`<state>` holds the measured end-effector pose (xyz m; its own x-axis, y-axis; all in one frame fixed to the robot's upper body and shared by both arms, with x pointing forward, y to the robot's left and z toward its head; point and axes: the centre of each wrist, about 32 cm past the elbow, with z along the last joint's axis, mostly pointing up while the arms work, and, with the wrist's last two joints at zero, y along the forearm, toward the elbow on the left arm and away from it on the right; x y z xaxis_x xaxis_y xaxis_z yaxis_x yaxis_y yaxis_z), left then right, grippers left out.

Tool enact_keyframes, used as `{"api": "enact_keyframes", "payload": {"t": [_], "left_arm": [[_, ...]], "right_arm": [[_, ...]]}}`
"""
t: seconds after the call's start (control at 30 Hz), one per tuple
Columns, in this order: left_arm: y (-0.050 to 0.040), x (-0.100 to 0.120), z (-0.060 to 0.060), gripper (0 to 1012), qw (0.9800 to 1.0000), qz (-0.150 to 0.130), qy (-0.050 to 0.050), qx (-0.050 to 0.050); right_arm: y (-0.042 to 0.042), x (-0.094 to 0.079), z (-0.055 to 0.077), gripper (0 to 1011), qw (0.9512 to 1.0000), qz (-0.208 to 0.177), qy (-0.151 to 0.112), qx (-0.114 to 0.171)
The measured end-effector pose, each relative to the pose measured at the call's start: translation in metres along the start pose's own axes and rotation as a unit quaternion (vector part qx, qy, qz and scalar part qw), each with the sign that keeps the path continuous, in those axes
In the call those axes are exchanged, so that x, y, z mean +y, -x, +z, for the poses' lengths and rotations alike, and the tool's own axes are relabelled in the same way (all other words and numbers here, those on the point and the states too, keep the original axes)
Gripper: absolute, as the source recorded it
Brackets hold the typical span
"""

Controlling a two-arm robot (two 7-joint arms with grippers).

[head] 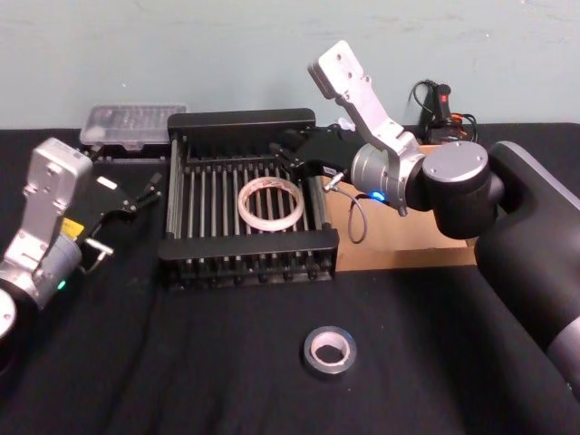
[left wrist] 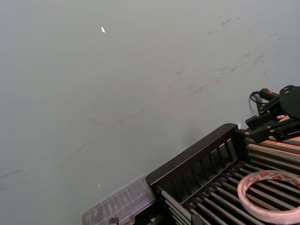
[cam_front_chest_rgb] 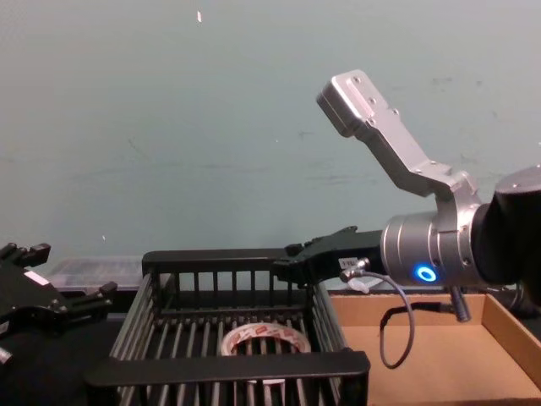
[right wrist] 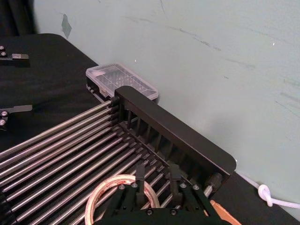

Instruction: Pick up the white tape and place it into the black box , Pick up the silver tape and place it into the brown box.

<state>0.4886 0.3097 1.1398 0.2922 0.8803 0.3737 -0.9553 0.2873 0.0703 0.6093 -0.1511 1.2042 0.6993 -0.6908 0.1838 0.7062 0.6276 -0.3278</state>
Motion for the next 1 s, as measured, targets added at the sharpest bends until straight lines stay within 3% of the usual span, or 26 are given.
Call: {"api": "enact_keyframes", "payload": {"t": [0.43, 0.77, 1.0], "left_arm": [[0.0, 0.0, 0.0, 1001, 1.0, 0.0, 0.0, 0.0], [0.0, 0.0, 0.0, 1001, 1.0, 0.0, 0.0, 0.0], [0.0, 0.0, 0.0, 1001, 1.0, 0.0, 0.0, 0.0]], "right_arm": [[-0.0001, -0.0002, 0.0001, 751, 1.0, 0.001, 0.0, 0.001], [-0.0001, -0.0002, 0.0003, 999, 1.0, 0.001, 0.0, 0.001], [-0.0037, -0.008, -0.0006, 1003, 0.9999, -0.004, -0.008, 0.008]]}}
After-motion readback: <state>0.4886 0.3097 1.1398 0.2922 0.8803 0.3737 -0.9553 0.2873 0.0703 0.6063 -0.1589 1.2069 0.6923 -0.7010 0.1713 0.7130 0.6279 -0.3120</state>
